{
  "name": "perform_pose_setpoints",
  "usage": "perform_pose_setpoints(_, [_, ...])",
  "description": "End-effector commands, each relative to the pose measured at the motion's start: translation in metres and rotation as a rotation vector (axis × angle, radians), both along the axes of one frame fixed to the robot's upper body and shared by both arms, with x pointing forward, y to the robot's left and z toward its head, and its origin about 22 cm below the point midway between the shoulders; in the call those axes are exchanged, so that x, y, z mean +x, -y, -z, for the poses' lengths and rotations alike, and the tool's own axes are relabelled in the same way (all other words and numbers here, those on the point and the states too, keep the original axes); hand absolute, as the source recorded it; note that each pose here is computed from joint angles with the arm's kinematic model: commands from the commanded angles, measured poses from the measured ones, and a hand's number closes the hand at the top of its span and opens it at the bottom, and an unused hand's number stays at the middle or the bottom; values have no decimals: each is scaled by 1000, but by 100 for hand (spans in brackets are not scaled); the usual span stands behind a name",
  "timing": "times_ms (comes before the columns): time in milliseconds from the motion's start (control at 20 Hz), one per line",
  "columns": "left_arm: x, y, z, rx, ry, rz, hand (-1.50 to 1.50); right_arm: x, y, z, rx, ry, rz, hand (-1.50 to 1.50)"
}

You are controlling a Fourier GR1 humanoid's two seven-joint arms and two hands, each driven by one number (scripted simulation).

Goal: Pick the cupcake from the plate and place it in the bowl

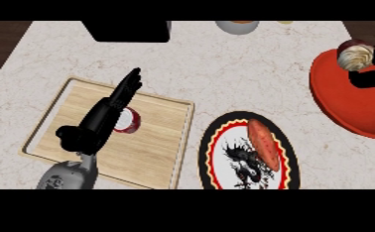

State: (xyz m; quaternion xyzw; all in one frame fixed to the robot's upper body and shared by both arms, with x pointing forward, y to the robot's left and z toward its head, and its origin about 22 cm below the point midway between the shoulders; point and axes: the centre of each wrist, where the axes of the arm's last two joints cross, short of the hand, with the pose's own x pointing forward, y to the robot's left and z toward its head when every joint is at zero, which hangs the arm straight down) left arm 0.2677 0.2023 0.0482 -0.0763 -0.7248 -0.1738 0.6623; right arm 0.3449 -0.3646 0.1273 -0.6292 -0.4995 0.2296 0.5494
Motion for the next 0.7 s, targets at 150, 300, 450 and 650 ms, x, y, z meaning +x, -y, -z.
perform_pose_setpoints(150, [2, -5, 8, -1, -31, -9, 0, 5, 45, 24, 269, -281, 5, 150])
perform_pose_setpoints(300, [1, -2, 14, 3, -42, 12, 0, 14, 62, 25, 361, -251, -71, -150])
perform_pose_setpoints(450, [-9, -4, 14, -11, -47, 8, 0, 26, 58, 34, 342, -185, -130, -150])
perform_pose_setpoints(650, [-11, 7, -2, 5, -53, 15, 0, 14, 92, 24, 363, -66, -95, -150])
